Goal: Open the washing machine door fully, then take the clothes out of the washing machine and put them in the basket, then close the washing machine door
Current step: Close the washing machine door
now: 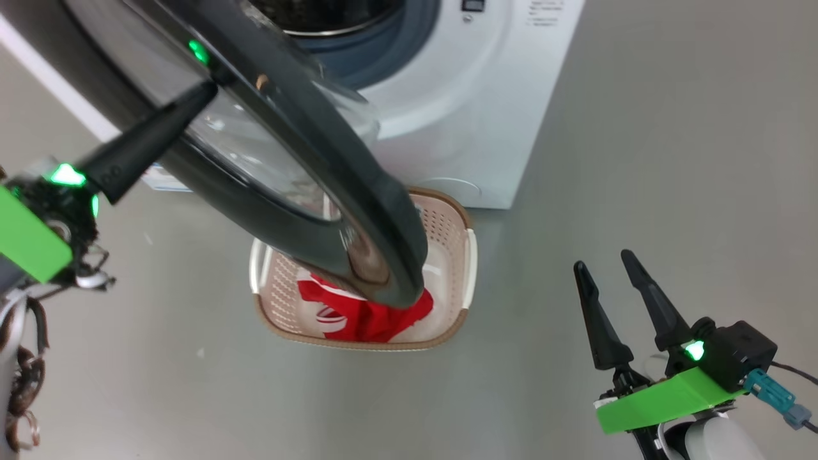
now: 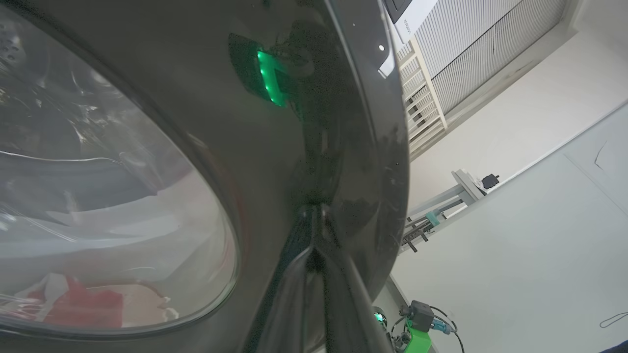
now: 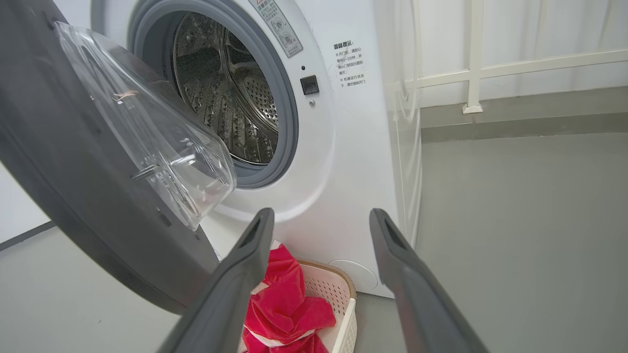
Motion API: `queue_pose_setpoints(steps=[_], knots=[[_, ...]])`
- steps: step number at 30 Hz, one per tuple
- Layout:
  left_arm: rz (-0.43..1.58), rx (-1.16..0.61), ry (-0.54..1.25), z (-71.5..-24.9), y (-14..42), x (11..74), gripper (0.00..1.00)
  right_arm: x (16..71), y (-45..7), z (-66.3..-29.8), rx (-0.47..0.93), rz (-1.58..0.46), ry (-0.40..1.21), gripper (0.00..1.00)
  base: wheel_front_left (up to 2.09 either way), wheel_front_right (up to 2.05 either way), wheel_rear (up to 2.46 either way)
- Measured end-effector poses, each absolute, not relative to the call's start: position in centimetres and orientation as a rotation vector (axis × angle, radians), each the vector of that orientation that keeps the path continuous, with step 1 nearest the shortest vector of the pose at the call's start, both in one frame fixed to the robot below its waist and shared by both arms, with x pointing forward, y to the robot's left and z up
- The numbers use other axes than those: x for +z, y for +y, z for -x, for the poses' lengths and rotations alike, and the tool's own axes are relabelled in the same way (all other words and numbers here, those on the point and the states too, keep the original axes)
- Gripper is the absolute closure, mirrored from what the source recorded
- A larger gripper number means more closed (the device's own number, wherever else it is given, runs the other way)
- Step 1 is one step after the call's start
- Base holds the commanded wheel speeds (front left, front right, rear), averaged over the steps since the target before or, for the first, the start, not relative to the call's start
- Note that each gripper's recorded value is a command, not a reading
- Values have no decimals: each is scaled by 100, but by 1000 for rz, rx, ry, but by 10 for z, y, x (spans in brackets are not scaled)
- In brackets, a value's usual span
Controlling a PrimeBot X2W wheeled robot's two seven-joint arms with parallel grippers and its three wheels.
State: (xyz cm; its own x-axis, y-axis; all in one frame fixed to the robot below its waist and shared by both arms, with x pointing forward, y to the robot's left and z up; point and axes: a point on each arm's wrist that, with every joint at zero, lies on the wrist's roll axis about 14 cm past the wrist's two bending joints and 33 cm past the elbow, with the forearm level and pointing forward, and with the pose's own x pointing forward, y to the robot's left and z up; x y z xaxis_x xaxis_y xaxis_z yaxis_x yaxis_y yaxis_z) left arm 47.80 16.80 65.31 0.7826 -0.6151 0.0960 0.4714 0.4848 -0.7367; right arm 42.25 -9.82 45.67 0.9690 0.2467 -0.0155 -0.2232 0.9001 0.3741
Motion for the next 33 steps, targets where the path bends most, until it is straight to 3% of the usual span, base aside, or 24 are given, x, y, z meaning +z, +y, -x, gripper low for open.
queue_pose_setpoints(steps=[20,33], knots=[[858,-687,127,-563,128,643,100,447,-158,-422,69,-376,62,0,0,0,0],[837,-643,114,-558,135,639,100,455,-155,-422,76,-386,42,0,0,0,0]])
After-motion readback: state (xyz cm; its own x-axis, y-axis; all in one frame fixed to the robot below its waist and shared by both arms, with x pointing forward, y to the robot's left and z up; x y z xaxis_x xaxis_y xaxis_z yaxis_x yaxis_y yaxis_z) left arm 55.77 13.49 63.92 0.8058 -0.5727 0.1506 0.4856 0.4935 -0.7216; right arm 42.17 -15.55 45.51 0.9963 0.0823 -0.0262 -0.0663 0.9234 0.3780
